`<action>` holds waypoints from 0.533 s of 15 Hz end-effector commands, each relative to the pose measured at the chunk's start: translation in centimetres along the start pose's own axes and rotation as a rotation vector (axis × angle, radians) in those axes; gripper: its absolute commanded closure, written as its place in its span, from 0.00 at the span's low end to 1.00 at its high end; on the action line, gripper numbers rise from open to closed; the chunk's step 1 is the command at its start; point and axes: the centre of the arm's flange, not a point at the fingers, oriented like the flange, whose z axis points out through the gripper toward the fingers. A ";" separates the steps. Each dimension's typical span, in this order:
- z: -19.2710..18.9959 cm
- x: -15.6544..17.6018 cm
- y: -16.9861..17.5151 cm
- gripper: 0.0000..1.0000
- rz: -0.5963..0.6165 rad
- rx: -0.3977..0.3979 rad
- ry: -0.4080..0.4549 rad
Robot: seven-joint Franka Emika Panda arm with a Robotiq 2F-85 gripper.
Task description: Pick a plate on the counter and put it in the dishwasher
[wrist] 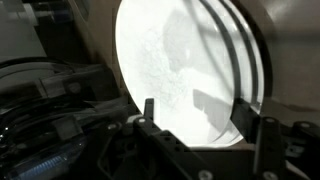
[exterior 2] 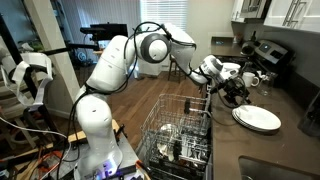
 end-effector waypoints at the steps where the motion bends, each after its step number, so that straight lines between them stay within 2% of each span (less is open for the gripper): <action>1: 0.0 -1.1 0.1 0.21 0.008 0.060 0.020; 2: 0.0 -1.2 0.1 0.21 0.008 0.065 0.023; 5: -0.1 -1.3 0.5 0.12 0.011 0.079 0.042; 8: 0.1 -1.4 0.7 0.12 0.015 0.088 0.052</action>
